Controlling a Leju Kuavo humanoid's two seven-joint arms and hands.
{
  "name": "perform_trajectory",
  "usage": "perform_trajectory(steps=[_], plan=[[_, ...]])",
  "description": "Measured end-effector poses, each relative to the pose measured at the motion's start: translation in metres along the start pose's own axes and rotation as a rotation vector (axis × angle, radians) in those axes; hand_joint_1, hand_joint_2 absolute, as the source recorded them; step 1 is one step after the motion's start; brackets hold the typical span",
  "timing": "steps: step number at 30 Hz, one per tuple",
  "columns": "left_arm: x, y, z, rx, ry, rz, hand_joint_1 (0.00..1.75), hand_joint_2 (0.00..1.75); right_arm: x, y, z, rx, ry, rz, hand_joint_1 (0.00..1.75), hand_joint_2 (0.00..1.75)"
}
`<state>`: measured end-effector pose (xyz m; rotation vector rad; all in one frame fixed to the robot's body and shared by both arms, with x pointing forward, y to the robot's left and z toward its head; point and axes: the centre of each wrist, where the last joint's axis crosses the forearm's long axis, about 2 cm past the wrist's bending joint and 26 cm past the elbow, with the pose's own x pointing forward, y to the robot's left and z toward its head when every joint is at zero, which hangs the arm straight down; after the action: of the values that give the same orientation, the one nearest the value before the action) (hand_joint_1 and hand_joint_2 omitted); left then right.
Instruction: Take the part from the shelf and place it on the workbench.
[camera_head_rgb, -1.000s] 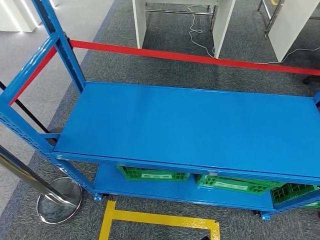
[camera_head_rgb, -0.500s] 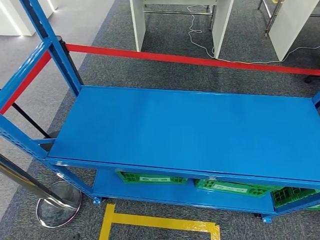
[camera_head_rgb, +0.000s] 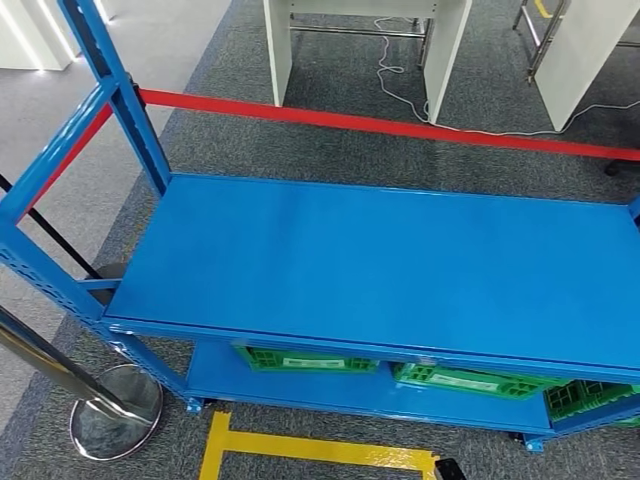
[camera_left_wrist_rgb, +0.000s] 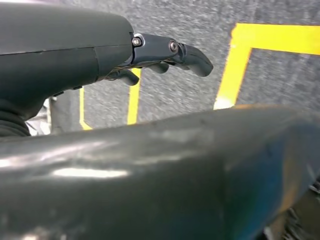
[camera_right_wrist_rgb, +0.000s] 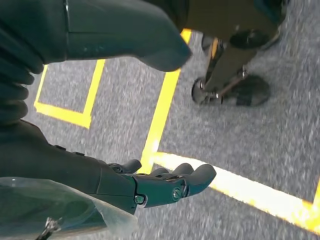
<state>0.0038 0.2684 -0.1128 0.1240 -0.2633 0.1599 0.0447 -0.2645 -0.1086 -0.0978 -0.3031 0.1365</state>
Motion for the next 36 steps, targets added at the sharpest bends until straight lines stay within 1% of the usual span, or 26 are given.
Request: perform_trajectory(steps=[3,5,8,11,13,14,15,17,20,23,25,27,29,33,36], plan=[[0.008,0.005,-0.002,-0.014,-0.016,-0.015,0.00,0.00,-0.014,-0.002,0.002,0.015,0.028,-0.026,0.00,1.75],[0.019,0.007,-0.005,-0.023,-0.044,-0.020,0.00,0.00,-0.031,-0.001,0.006,0.029,0.066,-0.041,0.00,1.75],[0.043,0.007,-0.008,-0.036,-0.106,-0.025,0.00,0.00,-0.061,0.000,0.014,0.045,0.136,-0.058,0.00,1.75],[0.066,0.009,-0.010,-0.050,-0.161,-0.033,0.00,0.00,-0.083,0.000,0.021,0.059,0.191,-0.074,0.00,1.75],[0.072,0.010,-0.010,-0.064,-0.174,-0.042,0.00,0.00,-0.092,-0.001,0.024,0.067,0.213,-0.091,0.00,1.75],[0.071,0.011,-0.010,-0.071,-0.169,-0.046,0.00,0.00,-0.093,-0.001,0.024,0.071,0.214,-0.100,0.00,1.75],[0.066,0.012,-0.010,-0.078,-0.157,-0.051,0.00,0.00,-0.091,-0.002,0.023,0.072,0.207,-0.109,0.00,1.75],[0.050,0.014,-0.008,-0.091,-0.114,-0.061,0.00,0.00,-0.078,-0.005,0.018,0.071,0.169,-0.127,0.00,1.75],[0.013,0.017,-0.003,-0.105,-0.019,-0.076,0.00,0.00,-0.046,-0.013,0.009,0.064,0.079,-0.146,0.00,1.75],[-0.028,0.024,0.006,-0.105,0.086,-0.092,0.00,0.00,-0.008,-0.018,0.002,0.061,-0.024,-0.157,0.00,1.75],[-0.051,0.028,0.012,-0.108,0.150,-0.101,0.00,0.00,0.016,-0.025,-0.002,0.053,-0.092,-0.162,0.00,1.75],[-0.064,0.029,0.016,-0.115,0.191,-0.108,0.00,0.00,0.029,-0.030,-0.003,0.048,-0.130,-0.170,0.00,1.75],[-0.063,0.029,0.016,-0.121,0.191,-0.109,0.00,0.00,0.026,-0.031,-0.002,0.053,-0.124,-0.180,0.00,1.75],[-0.034,0.025,0.007,-0.132,0.120,-0.112,0.00,0.00,-0.005,-0.025,0.002,0.066,-0.046,-0.179,0.00,0.00],[-0.018,0.024,0.003,-0.134,0.080,-0.111,0.00,0.00,-0.024,-0.022,0.006,0.074,-0.002,-0.173,0.00,0.00]])
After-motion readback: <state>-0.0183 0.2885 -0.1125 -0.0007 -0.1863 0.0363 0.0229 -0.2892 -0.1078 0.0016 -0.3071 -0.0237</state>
